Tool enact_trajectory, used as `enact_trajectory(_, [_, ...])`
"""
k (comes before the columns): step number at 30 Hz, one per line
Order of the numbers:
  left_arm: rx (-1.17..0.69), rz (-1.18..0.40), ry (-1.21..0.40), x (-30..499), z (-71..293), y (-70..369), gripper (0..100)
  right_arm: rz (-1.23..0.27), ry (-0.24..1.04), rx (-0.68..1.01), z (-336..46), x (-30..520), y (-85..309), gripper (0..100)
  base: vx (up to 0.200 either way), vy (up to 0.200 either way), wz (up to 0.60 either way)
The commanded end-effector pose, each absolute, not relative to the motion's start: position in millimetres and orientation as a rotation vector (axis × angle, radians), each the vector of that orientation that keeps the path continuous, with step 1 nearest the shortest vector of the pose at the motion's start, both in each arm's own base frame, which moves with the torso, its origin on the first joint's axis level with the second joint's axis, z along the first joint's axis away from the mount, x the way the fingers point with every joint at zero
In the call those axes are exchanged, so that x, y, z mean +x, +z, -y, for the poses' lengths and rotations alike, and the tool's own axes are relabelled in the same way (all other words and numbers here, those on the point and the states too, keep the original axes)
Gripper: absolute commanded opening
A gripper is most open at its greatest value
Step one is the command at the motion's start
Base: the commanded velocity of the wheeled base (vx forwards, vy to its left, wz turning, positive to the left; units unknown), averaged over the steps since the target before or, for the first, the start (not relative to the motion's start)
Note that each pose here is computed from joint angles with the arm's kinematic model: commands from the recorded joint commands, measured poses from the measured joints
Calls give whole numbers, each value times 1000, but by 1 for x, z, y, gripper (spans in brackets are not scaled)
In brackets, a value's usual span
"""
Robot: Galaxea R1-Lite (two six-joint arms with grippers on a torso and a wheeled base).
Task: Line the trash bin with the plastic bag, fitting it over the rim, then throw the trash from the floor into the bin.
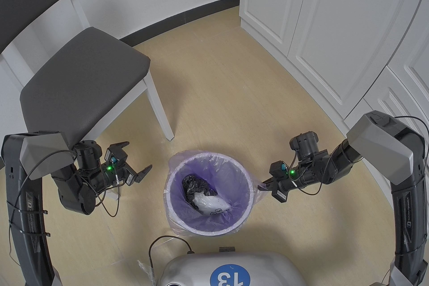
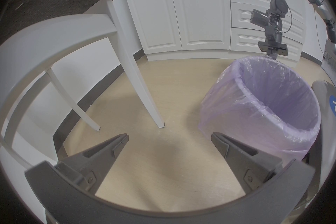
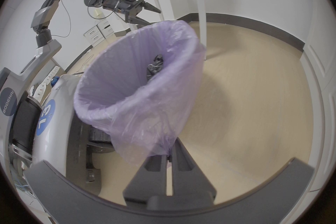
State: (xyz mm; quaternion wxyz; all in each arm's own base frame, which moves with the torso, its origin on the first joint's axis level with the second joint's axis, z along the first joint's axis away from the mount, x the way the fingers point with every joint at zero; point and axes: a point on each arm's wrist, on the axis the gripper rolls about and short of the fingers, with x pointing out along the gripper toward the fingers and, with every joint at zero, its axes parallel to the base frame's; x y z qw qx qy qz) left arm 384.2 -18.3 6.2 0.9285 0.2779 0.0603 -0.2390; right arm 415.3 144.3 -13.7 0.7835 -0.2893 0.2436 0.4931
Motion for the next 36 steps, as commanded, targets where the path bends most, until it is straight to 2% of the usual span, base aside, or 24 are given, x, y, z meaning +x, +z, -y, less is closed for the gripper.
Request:
enact_trajectory(1, [567, -130, -490, 385, 18, 4, 100, -539, 1029, -608, -136, 442, -23, 0, 0, 0, 0])
enact_trajectory(13, [567, -137, -495, 382, 21, 4, 100, -545, 1031, -592, -149, 479, -51, 0, 0, 0, 0])
enact_trajectory(23, [562, -136, -519, 377, 31, -1, 100, -505, 1147, -528, -176, 492, -65, 0, 0, 0, 0])
enact_trajectory(30, [561, -138, -518, 376, 30, -1, 100, -519, 1157, -522, -178, 491, -72, 0, 0, 0, 0])
enact_trajectory(31, [561, -141, -519, 375, 30, -2, 100, -519, 1156, -523, -178, 491, -72, 100, 0, 0, 0])
enact_trajectory(36, [560, -157, -526, 373, 32, -6, 100, -513, 1143, -520, -171, 494, -68, 100, 0, 0, 0])
